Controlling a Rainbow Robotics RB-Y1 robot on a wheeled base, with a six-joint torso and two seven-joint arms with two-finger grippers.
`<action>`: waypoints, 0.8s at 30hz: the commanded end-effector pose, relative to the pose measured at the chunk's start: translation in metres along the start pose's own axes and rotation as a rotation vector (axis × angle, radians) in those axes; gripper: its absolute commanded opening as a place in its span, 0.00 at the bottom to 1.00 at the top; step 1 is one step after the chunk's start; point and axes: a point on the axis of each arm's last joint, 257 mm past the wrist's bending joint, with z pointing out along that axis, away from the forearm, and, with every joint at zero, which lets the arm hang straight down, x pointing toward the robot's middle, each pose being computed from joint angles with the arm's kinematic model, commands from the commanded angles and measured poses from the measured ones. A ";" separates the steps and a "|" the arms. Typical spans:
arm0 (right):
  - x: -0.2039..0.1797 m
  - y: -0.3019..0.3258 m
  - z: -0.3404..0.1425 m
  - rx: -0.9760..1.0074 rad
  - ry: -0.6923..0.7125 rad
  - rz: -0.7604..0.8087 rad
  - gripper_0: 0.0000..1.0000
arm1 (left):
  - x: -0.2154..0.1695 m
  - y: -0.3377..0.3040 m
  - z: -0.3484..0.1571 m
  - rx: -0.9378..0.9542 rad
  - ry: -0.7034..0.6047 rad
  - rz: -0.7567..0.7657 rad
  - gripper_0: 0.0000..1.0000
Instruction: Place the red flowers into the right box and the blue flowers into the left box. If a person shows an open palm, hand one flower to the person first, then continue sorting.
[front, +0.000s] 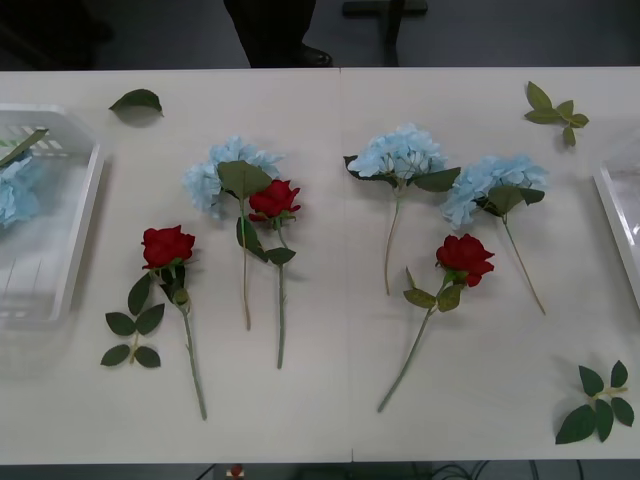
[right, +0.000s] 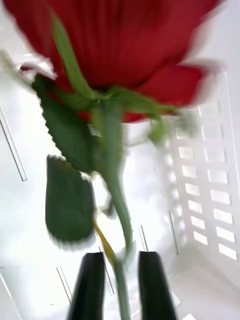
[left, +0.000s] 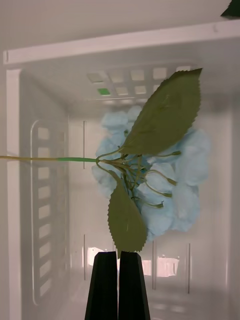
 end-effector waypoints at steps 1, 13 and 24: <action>-0.026 -0.009 -0.016 -0.001 -0.055 0.020 1.00 | 0.009 0.016 0.011 -0.017 -0.026 0.063 0.00; -0.020 0.065 -0.064 -0.232 -0.016 -0.078 1.00 | 0.025 0.002 0.034 0.020 -0.024 0.065 0.28; 0.023 0.195 -0.087 -0.546 0.061 -0.184 1.00 | 0.025 -0.022 0.011 0.071 0.025 0.099 1.00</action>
